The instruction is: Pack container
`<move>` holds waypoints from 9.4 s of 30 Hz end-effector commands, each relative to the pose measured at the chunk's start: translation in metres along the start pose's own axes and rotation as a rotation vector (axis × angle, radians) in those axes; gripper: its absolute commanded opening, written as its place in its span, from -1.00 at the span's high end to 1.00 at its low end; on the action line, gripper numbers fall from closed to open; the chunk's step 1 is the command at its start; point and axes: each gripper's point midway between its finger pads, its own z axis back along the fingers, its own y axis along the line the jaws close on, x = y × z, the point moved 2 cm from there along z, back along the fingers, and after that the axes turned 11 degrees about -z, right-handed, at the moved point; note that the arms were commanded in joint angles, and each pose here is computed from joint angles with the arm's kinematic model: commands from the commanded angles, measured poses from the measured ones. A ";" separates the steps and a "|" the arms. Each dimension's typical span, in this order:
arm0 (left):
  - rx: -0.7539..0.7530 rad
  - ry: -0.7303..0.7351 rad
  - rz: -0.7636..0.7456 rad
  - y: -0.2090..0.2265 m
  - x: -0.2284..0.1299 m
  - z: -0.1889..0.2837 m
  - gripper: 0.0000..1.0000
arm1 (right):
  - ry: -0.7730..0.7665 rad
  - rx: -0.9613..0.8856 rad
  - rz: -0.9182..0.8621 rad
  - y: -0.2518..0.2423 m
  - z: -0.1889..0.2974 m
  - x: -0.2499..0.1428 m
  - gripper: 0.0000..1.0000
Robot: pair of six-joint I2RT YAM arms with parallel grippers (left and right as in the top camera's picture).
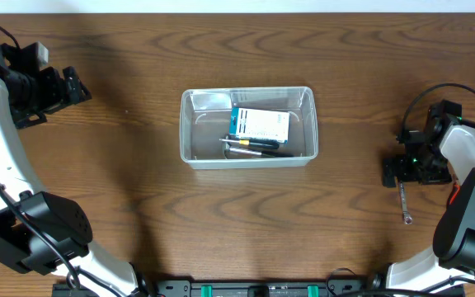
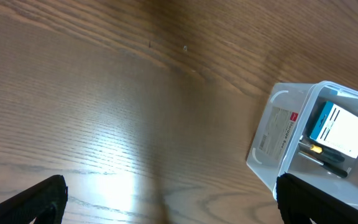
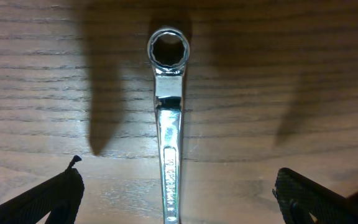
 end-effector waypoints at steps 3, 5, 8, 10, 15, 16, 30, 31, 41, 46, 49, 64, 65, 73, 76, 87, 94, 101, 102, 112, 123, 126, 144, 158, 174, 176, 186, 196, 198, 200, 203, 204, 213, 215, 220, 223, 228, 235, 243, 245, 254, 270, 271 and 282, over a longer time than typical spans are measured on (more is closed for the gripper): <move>0.005 0.012 -0.003 0.002 0.000 -0.004 -0.96 | 0.011 -0.038 0.014 -0.003 -0.002 0.000 -0.97; 0.005 0.012 -0.003 0.002 0.000 -0.004 -0.96 | 0.010 -0.039 0.014 -0.003 -0.002 0.000 -0.98; 0.005 0.012 -0.003 0.002 0.000 -0.004 -0.96 | 0.010 -0.038 0.014 -0.003 -0.002 0.000 -0.98; 0.005 0.012 -0.003 0.002 0.000 -0.004 -0.96 | 0.009 -0.036 0.014 -0.003 -0.002 0.000 -0.99; 0.005 0.012 -0.003 0.002 0.000 -0.004 -0.96 | 0.009 -0.034 0.034 0.004 -0.002 0.001 -0.98; 0.005 0.012 -0.003 0.002 0.000 -0.004 -0.96 | 0.008 -0.035 0.039 0.005 -0.001 0.001 -0.98; 0.005 0.012 -0.003 0.002 0.000 -0.004 -0.96 | 0.014 -0.040 0.031 0.006 -0.001 0.000 -0.99; 0.005 0.012 -0.003 0.002 0.000 -0.004 -0.96 | 0.014 -0.040 0.031 0.006 -0.001 0.000 -0.99; 0.005 0.012 -0.003 0.002 0.000 -0.004 -0.96 | 0.021 -0.039 0.013 0.006 -0.004 -0.003 -0.98; 0.005 0.012 -0.003 0.002 0.000 -0.004 -0.96 | 0.023 -0.038 0.002 0.007 -0.009 -0.006 -0.98; 0.005 0.012 -0.003 0.002 0.000 -0.004 -0.96 | 0.018 -0.040 0.002 0.007 -0.009 -0.004 -0.98; 0.005 0.012 -0.003 0.002 0.000 -0.004 -0.96 | -0.005 -0.042 -0.008 0.006 -0.009 0.001 -0.98; 0.005 0.012 -0.003 0.002 0.000 -0.004 -0.96 | -0.005 -0.042 -0.008 0.006 -0.009 0.001 -0.99; 0.005 0.012 -0.003 0.002 0.000 -0.004 -0.96 | -0.013 -0.044 -0.009 0.006 -0.009 0.002 -0.98; 0.005 0.012 -0.003 0.002 0.000 -0.004 -0.96 | -0.017 -0.044 -0.009 0.006 -0.009 0.003 -0.98; 0.005 0.012 -0.003 0.002 0.000 -0.004 -0.96 | -0.027 -0.045 -0.012 0.005 -0.009 0.006 -0.98; 0.005 0.012 -0.003 0.002 0.000 -0.004 -0.96 | -0.031 -0.045 -0.012 0.005 -0.009 0.007 -0.99; 0.005 0.012 -0.003 0.002 0.000 -0.004 -0.96 | -0.037 -0.046 -0.013 0.005 -0.009 0.008 -0.98; 0.005 0.012 -0.003 0.002 0.000 -0.004 -0.96 | -0.037 -0.045 -0.013 0.005 -0.009 0.008 -0.98; 0.005 0.012 -0.003 0.002 0.000 -0.004 -0.96 | -0.027 -0.033 -0.027 0.007 -0.009 0.005 -0.99; 0.005 0.012 -0.003 0.002 0.000 -0.004 -0.96 | -0.036 0.009 -0.054 0.005 -0.009 0.006 -0.98; 0.005 0.012 -0.003 0.002 0.000 -0.004 -0.96 | -0.034 0.009 -0.068 0.001 -0.010 0.005 -0.98; 0.005 0.012 -0.003 0.002 0.000 -0.004 -0.96 | -0.027 0.017 -0.082 -0.002 -0.010 0.003 -0.98; 0.005 0.012 -0.003 0.002 0.000 -0.004 -0.96 | -0.041 0.016 -0.080 -0.002 -0.016 0.003 -0.98; 0.005 0.012 -0.003 0.002 0.000 -0.004 -0.96 | -0.049 0.014 -0.080 -0.002 -0.017 0.004 -0.98; 0.005 0.012 -0.003 0.002 0.000 -0.004 -0.96 | -0.049 0.015 -0.080 -0.002 -0.017 0.004 -0.89; 0.005 0.012 -0.003 0.002 0.000 -0.004 -0.96 | -0.055 0.014 -0.081 -0.002 -0.017 0.005 -0.53; 0.005 0.012 -0.003 0.002 0.000 -0.004 -0.96 | -0.060 0.013 -0.080 -0.002 -0.017 0.007 -0.26; 0.005 0.012 -0.003 0.002 0.000 -0.004 -0.97 | -0.063 0.013 -0.081 -0.002 -0.017 0.007 -0.24; 0.005 0.012 -0.003 0.002 0.000 -0.004 -0.96 | -0.063 0.013 -0.081 -0.002 -0.017 0.007 -0.22; 0.005 0.012 -0.003 0.002 0.000 -0.004 -0.96 | -0.068 0.013 -0.081 -0.002 -0.017 0.008 -0.08; 0.005 0.012 -0.003 0.002 0.000 -0.004 -0.96 | -0.068 0.013 -0.081 -0.002 -0.017 0.009 0.00; 0.005 0.012 -0.003 0.002 0.000 -0.004 -0.96 | -0.074 0.012 -0.081 -0.002 -0.017 0.010 0.27; 0.005 0.012 -0.003 0.002 0.000 -0.004 -0.96 | -0.074 0.012 -0.082 -0.002 -0.017 0.010 0.28; 0.005 0.012 -0.003 0.002 0.000 -0.004 -0.96 | -0.066 0.014 -0.084 -0.002 -0.017 0.008 0.32; 0.005 0.012 -0.003 0.002 0.000 -0.004 -0.96 | -0.059 0.018 -0.083 -0.001 -0.017 0.006 0.40; 0.005 0.012 -0.003 0.002 0.000 -0.004 -0.96 | -0.048 0.024 -0.081 0.000 -0.017 0.004 0.40; 0.005 0.012 -0.003 0.002 0.000 -0.004 -0.96 | -0.036 0.036 -0.054 0.002 -0.017 0.001 0.43; 0.005 0.012 -0.003 0.002 0.000 -0.004 -0.96 | -0.035 0.037 -0.054 0.002 -0.017 0.001 0.55; 0.005 0.012 -0.003 0.002 0.000 -0.004 -0.96 | -0.035 0.037 -0.054 0.002 -0.017 0.001 0.57; 0.005 0.012 -0.003 0.002 0.000 -0.004 -0.96 | -0.033 0.037 -0.055 0.002 -0.017 0.001 0.61; 0.005 0.012 -0.003 0.002 0.000 -0.004 -0.96 | -0.037 0.040 -0.055 0.003 -0.017 0.002 0.80; 0.005 0.012 -0.003 0.002 0.000 -0.004 -0.96 | -0.038 0.040 -0.056 0.003 -0.017 0.002 0.80; 0.005 0.012 -0.003 0.002 0.000 -0.004 -0.96 | -0.062 0.044 -0.068 0.001 -0.002 0.014 0.91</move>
